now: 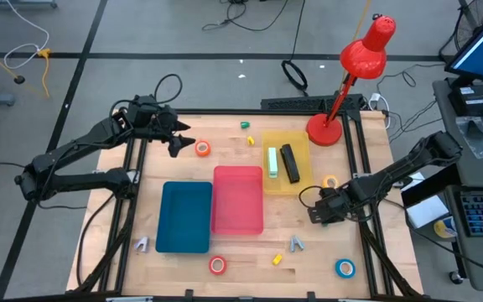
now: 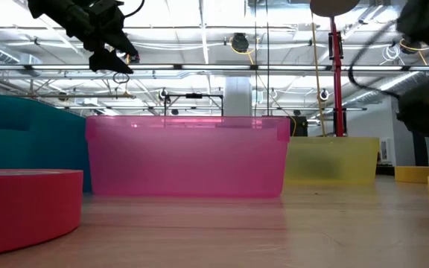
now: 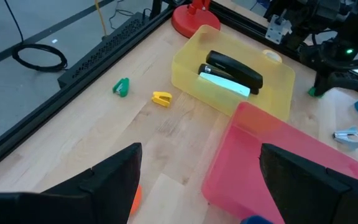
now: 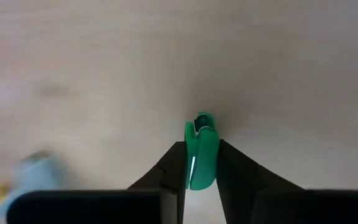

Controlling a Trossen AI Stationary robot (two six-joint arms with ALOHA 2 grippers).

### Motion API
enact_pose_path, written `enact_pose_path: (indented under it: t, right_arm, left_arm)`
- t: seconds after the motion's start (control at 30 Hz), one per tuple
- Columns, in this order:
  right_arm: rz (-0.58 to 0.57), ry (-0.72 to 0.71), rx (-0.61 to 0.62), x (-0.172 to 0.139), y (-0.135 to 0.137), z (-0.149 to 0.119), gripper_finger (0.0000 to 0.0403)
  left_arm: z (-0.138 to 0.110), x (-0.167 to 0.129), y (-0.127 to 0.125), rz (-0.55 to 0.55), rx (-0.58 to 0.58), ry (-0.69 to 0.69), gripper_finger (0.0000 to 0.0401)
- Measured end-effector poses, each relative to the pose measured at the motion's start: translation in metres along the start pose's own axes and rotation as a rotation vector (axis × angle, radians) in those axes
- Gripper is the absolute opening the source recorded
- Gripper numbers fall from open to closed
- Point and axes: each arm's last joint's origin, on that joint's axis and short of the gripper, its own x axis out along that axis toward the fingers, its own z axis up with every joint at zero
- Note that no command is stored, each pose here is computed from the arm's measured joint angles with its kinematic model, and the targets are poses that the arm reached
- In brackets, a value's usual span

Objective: Pick and place Stapler, Stapler remover, tape
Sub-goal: Put the bottom green stapler into the yellow bin

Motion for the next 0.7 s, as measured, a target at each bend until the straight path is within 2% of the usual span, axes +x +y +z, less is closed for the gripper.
enact_pose_path:
  t: [0.1, 0.27, 0.43, 0.5, 0.7]
  right_arm:
    - [0.121, -0.005, -0.016, -0.015, 0.011, -0.003, 0.0056]
    - [0.348, -0.125, -0.035, -0.042, 0.030, -0.001, 0.0055]
    - [0.467, -0.289, -0.063, -0.062, 0.043, 0.013, 0.0055]
    - [0.487, -0.353, -0.077, -0.067, 0.046, 0.021, 0.0055]
    - [0.443, -0.556, -0.093, -0.077, 0.046, 0.056, 0.0055]
  left_arm:
    - [0.000, 0.000, 0.000, 0.000, -0.001, -0.001, 0.0324]
    - [0.000, 0.000, 0.000, 0.000, -0.005, -0.001, 0.0324]
    - [0.000, 0.000, 0.000, 0.000, -0.005, -0.001, 0.0324]
    - [0.000, 0.000, 0.000, 0.000, -0.005, -0.001, 0.0324]
    - [0.000, 0.000, 0.000, 0.000, -0.004, -0.001, 0.0324]
